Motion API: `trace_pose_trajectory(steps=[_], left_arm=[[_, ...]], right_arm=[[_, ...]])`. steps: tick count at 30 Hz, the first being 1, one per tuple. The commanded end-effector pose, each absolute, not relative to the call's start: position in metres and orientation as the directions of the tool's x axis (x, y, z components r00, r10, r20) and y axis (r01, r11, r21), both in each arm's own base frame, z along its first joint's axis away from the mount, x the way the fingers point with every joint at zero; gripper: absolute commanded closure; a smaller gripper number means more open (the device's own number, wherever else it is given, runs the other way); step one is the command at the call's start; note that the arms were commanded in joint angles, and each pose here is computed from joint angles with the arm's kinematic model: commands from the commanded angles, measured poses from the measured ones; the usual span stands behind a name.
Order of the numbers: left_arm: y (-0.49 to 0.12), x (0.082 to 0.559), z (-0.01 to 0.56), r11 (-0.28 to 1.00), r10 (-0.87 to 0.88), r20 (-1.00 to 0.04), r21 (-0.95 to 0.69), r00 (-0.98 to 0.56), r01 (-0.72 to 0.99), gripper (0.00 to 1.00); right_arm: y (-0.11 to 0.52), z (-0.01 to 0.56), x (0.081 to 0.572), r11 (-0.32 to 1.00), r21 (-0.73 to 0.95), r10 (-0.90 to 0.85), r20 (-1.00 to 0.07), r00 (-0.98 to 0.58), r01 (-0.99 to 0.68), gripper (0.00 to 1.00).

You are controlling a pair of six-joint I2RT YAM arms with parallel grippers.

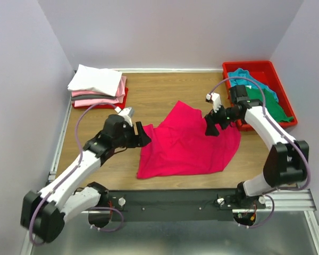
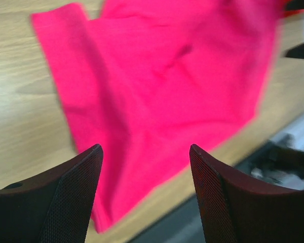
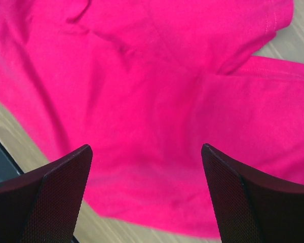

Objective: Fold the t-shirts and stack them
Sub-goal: Flatten the tshirt out

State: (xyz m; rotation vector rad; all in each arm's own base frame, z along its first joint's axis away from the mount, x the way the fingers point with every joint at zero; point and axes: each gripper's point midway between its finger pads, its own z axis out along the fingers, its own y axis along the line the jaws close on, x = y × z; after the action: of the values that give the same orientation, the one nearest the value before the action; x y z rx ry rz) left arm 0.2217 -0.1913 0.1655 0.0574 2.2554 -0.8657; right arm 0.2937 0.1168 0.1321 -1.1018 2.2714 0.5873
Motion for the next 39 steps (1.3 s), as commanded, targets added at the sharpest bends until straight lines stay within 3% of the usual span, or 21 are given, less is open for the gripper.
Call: trace_pose_trajectory(steps=[1,6,15,22,28,31,35,36,38,39], left_arm=[[-0.188,0.274,0.147,0.849,-0.185,-0.703,-0.466,-0.686,0.248,0.24],[-0.183,0.313,0.125,0.879,-0.206,-0.707,-0.438,-0.677,0.19,0.24],[-0.173,0.331,0.077,0.919,-0.162,-0.653,-0.373,-0.74,0.127,0.26],[-0.18,0.345,0.064,0.921,-0.151,-0.628,-0.37,-0.764,0.123,0.3],[-0.189,0.35,0.037,0.921,-0.121,-0.57,-0.37,-0.812,0.123,0.39],[-0.194,0.354,0.027,0.917,-0.111,-0.547,-0.378,-0.83,0.126,0.47],[-0.197,0.356,0.02,0.917,-0.106,-0.536,-0.379,-0.838,0.127,0.68],[-0.198,0.358,0.023,0.915,-0.104,-0.541,-0.38,-0.835,0.133,0.8],[-0.197,0.363,0.03,0.916,-0.111,-0.559,-0.379,-0.822,0.134,0.89],[-0.195,0.367,0.042,0.919,-0.116,-0.585,-0.369,-0.802,0.137,0.99]], right_arm=[[0.135,0.135,0.327,0.602,0.241,-0.475,-0.658,-0.584,-0.761,0.07],[0.136,0.12,0.373,0.653,0.26,-0.452,-0.621,-0.641,-0.712,0.11],[0.135,0.063,0.438,0.75,0.283,-0.398,-0.53,-0.749,-0.598,0.17],[0.14,0.03,0.447,0.759,0.336,-0.375,-0.474,-0.797,-0.557,0.25],[0.154,0.028,0.441,0.729,0.39,-0.367,-0.471,-0.802,-0.563,0.34],[0.159,0.029,0.442,0.722,0.399,-0.366,-0.472,-0.802,-0.565,0.42],[0.162,0.03,0.443,0.718,0.402,-0.367,-0.475,-0.8,-0.568,0.57],[0.162,0.034,0.444,0.714,0.398,-0.369,-0.486,-0.793,-0.576,0.69],[0.163,0.043,0.448,0.71,0.387,-0.37,-0.506,-0.779,-0.588,0.82],[0.164,0.051,0.452,0.708,0.375,-0.371,-0.524,-0.767,-0.598,0.92]])
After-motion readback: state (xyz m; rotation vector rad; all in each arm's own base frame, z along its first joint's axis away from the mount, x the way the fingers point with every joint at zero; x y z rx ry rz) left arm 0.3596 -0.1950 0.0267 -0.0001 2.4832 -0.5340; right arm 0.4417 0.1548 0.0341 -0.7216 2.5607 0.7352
